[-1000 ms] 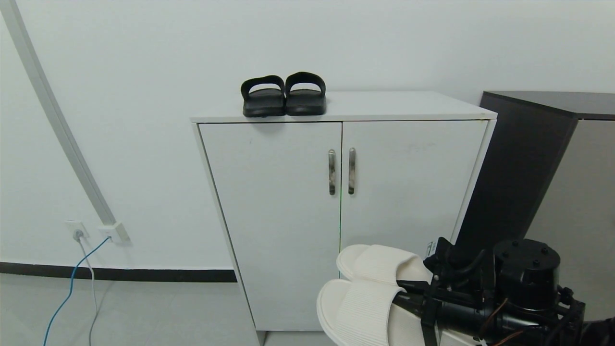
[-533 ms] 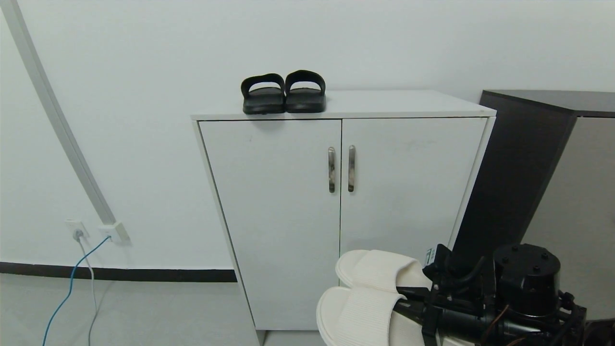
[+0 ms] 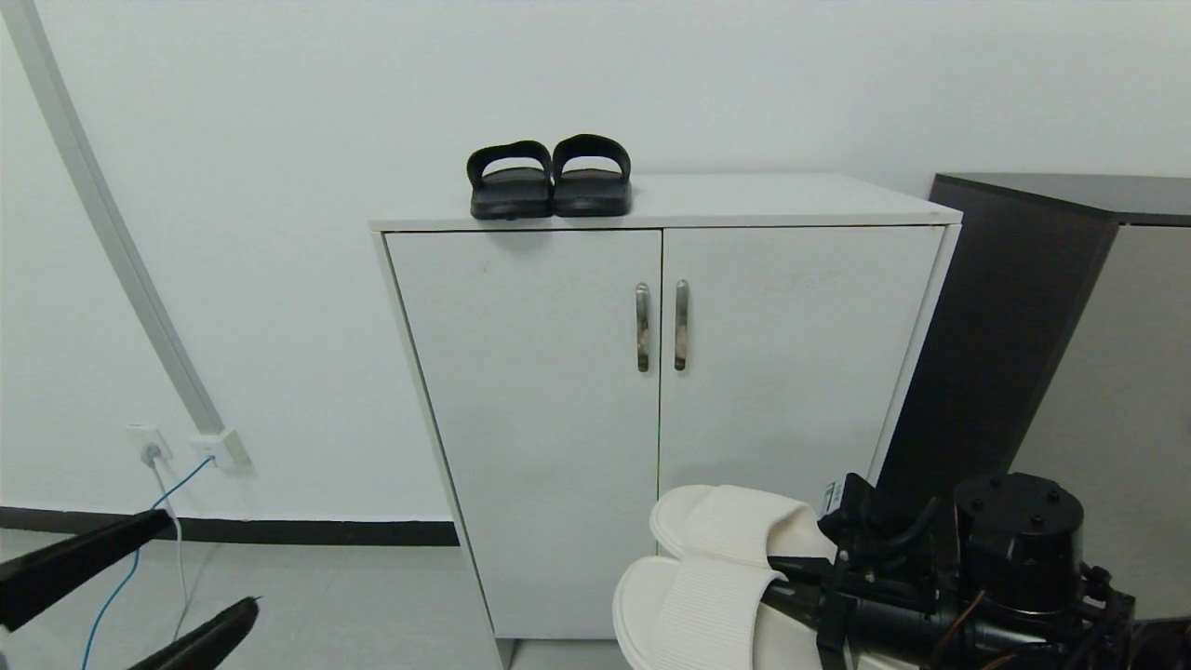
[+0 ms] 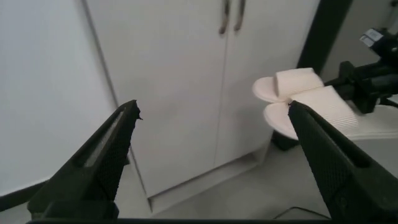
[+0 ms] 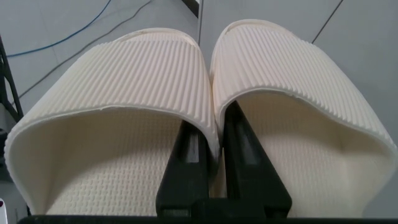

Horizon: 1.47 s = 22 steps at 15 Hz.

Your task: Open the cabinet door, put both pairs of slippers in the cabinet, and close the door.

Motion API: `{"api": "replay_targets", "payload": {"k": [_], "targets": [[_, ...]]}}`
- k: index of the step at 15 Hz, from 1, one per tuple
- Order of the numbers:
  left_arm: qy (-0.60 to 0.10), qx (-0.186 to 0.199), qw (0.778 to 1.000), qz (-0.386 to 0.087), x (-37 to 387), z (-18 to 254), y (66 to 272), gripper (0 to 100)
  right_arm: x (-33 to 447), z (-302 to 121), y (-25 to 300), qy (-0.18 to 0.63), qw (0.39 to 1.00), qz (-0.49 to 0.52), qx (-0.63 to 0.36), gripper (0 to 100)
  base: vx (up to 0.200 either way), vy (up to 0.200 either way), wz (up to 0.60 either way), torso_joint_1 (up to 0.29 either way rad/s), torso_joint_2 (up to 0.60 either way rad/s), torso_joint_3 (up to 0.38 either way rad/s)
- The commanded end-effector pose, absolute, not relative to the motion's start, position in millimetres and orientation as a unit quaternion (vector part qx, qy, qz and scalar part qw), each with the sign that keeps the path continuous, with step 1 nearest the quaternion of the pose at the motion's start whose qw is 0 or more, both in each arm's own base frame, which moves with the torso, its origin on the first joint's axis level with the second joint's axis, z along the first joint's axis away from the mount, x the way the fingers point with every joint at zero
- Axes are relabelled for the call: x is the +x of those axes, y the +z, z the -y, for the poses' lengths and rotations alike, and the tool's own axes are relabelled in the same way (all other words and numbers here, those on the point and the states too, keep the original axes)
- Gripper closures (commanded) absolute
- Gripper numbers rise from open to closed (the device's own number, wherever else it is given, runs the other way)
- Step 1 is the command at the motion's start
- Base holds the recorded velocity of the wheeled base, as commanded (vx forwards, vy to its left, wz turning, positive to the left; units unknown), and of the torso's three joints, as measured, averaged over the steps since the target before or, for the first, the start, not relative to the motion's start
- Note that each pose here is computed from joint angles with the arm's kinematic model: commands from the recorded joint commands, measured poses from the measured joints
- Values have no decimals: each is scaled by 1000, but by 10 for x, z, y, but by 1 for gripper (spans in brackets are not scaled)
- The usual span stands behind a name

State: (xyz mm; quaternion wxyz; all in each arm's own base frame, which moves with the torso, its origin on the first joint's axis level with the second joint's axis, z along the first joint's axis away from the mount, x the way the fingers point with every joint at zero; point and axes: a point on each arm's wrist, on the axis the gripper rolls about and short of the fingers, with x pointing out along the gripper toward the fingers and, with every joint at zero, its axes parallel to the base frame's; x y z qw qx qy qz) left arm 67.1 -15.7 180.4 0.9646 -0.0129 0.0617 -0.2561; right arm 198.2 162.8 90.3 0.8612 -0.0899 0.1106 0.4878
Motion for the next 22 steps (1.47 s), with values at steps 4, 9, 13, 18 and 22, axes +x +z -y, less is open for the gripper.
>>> {"api": "replay_targets", "payload": {"k": [4, 9, 13, 18, 22], "targets": [[-369, -74, 920, -109, 1308, 570, 2052, 0, 1996, -1638, 869, 484, 862, -116, -91, 100, 0, 0, 0, 0, 0, 0], [-399, -71, 909, -98, 1694, 929, 2080, 0, 2010, -1642, 855, 480, 864, -119, -92, 100, 0, 0, 0, 0, 0, 0], [-408, -66, 904, -105, 1988, 1263, 2043, 0, 2004, -1642, 856, 481, 864, -119, -92, 100, 0, 0, 0, 0, 0, 0], [-436, -95, 890, -93, 2264, 1620, 2153, 0, 2003, -1636, 857, 479, 865, -119, -93, 100, 0, 0, 0, 0, 0, 0], [-455, -104, 880, -86, 2533, 1916, 2203, 0, 2014, -1619, 865, 476, 867, -117, -92, 100, 0, 0, 0, 0, 0, 0]]}}
